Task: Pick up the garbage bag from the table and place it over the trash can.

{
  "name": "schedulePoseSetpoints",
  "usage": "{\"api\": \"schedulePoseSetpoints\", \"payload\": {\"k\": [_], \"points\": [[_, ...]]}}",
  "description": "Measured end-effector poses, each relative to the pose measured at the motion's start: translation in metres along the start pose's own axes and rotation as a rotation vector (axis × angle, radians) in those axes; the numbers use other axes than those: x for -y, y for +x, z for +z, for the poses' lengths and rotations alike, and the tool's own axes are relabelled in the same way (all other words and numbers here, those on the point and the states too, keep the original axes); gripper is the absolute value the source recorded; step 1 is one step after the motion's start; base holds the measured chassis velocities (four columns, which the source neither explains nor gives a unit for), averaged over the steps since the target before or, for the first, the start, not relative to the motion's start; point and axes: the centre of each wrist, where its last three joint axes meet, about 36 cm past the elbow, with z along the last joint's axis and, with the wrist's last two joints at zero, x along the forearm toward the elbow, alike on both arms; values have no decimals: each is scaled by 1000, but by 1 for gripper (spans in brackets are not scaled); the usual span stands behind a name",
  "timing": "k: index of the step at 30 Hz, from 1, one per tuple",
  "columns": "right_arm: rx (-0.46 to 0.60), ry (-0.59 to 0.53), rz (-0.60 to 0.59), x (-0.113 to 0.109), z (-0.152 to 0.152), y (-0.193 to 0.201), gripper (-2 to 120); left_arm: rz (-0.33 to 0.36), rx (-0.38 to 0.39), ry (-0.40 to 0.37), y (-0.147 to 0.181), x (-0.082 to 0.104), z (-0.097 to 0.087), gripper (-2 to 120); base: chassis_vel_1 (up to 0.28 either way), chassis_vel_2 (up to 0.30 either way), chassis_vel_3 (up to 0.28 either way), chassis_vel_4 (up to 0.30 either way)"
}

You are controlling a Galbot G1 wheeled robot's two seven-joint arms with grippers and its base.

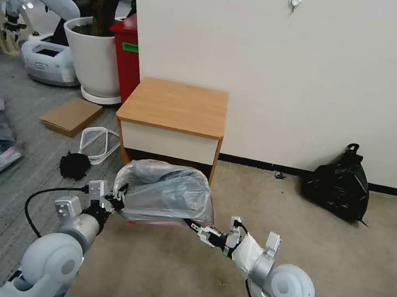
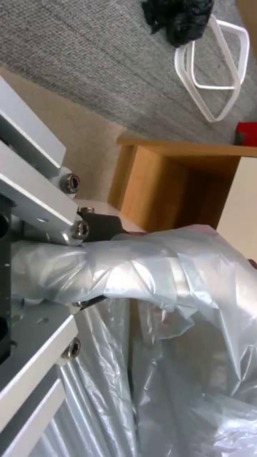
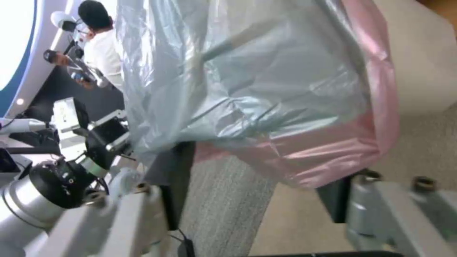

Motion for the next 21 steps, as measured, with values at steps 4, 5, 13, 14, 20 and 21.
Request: {"api": "schedulePoseSetpoints", "payload": {"k": [4,5,13,14,20,21], "points": [[15,2,6,-1,0,-2,38,0,0,3,0,0,1,3,0,0,0,0],[19,3,9,-1,0,-2,34,0,-1,3,0,0,1,3,0,0,0,0],[56,13,34,0,1,-3,7,-1,-3,4,-1,0,2,3,0,0,0,0],[59,16,37,0,1,-3,2,-2,-3,3,-2,0,2,3,0,0,0,0],[61,29,69,1,4,-3,0,0,-1,3,-2,0,2,3,0,0,0,0],[58,36,93,2,5,-4,0,2,-1,3,-1,1,1,3,0,0,0,0]]}}
